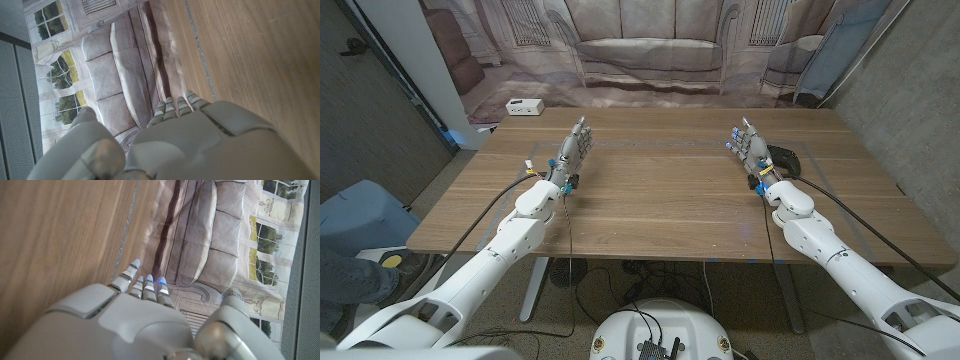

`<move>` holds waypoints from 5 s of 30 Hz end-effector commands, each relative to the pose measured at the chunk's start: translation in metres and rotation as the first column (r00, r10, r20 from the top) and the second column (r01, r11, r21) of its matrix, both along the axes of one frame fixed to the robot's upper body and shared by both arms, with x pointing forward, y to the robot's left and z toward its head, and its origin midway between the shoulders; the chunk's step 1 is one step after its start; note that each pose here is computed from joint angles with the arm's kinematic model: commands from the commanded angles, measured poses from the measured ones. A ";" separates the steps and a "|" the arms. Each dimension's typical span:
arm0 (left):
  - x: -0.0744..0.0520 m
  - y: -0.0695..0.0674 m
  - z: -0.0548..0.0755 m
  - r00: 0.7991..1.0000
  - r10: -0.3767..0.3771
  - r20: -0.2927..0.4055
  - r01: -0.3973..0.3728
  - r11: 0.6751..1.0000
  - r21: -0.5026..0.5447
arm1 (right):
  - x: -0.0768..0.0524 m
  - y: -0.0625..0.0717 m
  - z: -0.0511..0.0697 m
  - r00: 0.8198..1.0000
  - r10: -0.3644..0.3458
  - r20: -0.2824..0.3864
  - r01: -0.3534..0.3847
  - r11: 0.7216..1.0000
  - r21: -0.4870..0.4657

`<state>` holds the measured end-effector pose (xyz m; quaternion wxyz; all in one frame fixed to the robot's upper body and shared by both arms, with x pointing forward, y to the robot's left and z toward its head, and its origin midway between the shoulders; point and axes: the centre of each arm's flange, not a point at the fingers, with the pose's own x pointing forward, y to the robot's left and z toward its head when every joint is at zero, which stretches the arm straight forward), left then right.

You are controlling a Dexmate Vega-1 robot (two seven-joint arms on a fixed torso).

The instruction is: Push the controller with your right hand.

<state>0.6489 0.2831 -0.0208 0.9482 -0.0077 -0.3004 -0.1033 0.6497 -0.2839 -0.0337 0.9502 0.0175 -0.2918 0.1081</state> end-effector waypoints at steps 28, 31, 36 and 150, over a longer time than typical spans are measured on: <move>-0.049 0.014 0.021 0.993 0.061 0.104 -0.068 0.996 0.059 | -0.037 -0.008 0.014 0.989 0.018 0.148 -0.014 1.000 -0.026; -0.053 0.011 0.021 0.991 0.062 0.119 -0.069 0.996 0.056 | -0.042 -0.013 0.014 0.988 0.019 0.155 -0.014 0.999 -0.035; -0.059 0.007 0.019 0.990 0.063 0.127 -0.072 0.995 0.067 | -0.049 -0.021 0.017 0.985 0.024 0.173 -0.015 0.998 -0.054; -0.098 -0.003 0.014 0.982 0.048 0.182 -0.065 0.994 0.090 | -0.133 -0.083 0.047 0.696 -0.645 0.315 0.703 0.523 -0.482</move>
